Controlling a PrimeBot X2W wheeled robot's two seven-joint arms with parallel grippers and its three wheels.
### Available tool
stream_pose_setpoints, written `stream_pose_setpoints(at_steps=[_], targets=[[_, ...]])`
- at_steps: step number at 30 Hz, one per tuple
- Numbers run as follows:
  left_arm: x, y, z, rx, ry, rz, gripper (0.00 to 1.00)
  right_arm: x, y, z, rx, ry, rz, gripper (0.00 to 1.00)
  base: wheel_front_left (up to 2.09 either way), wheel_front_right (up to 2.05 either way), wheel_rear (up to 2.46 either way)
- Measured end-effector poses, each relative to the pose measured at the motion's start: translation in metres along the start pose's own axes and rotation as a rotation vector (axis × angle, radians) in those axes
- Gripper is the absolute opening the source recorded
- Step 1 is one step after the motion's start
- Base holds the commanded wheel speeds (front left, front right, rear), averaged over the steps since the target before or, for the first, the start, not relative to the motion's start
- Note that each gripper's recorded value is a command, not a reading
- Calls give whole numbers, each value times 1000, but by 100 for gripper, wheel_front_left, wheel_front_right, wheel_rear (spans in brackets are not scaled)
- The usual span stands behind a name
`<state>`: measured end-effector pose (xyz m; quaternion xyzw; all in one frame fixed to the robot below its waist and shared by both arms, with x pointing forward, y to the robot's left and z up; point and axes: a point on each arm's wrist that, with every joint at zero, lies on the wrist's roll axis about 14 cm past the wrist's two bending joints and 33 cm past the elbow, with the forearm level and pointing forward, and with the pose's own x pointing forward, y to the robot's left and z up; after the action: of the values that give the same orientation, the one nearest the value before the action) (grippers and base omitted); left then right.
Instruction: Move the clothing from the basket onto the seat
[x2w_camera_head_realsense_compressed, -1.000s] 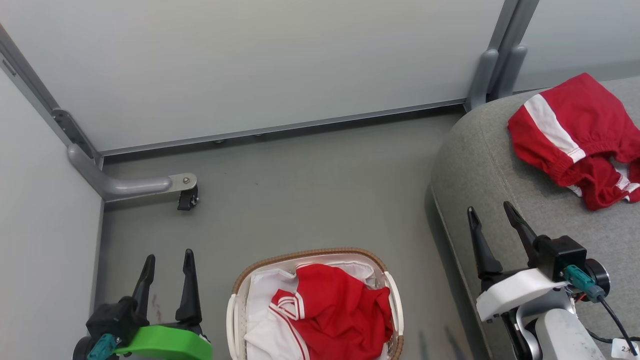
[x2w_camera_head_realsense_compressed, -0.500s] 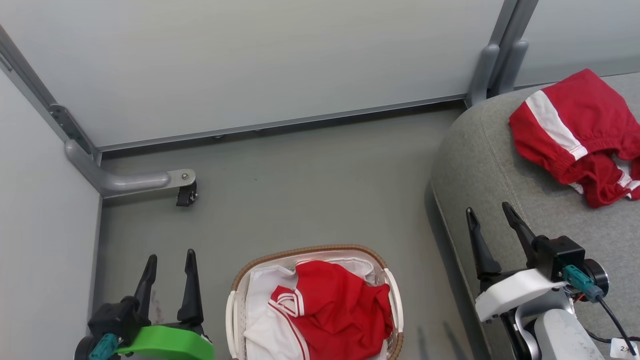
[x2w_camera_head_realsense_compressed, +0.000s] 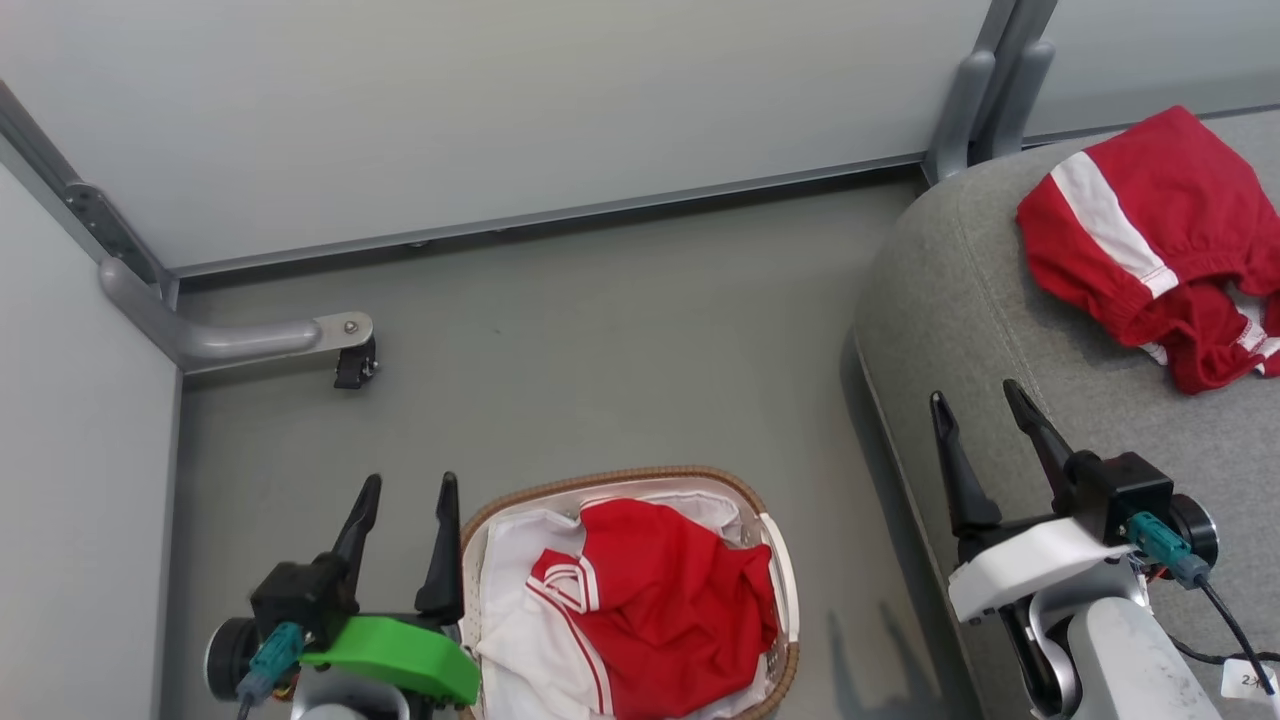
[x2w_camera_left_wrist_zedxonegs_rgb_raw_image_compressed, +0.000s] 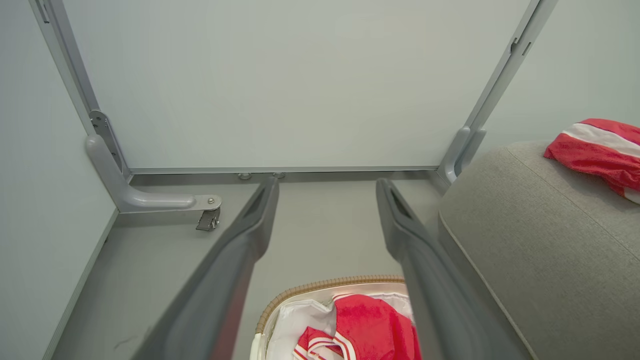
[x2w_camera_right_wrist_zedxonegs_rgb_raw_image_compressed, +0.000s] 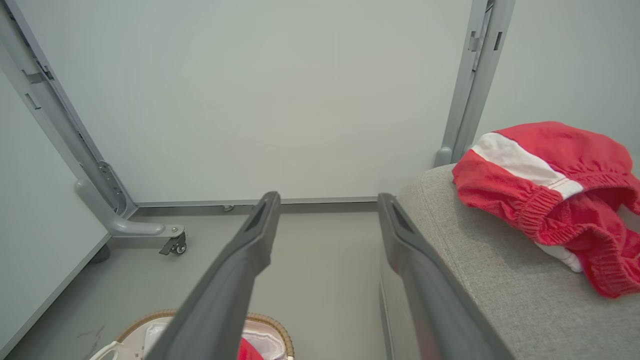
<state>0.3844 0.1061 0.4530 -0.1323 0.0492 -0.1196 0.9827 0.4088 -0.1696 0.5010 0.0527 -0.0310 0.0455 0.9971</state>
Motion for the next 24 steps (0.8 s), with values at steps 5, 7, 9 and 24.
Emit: stream_pose_setpoints(at_steps=[5, 7, 9, 24], targets=[[29, -23, -18, 43, 63, -101, 100, 15, -6, 3, -8, -16, -9, 100, 0, 0, 0], [40, -28, -29, 59, 101, -135, 100, 23, -8, 4, -11, -24, -12, 100, 0, 0, 0], [53, -35, -42, 83, 141, -179, 100, 33, -12, 3, -13, -28, -18, 100, 0, 0, 0], [56, -28, -212, 243, 680, -396, 100, 75, -30, -47, 25, 47, -37, 100, 0, 0, 0]])
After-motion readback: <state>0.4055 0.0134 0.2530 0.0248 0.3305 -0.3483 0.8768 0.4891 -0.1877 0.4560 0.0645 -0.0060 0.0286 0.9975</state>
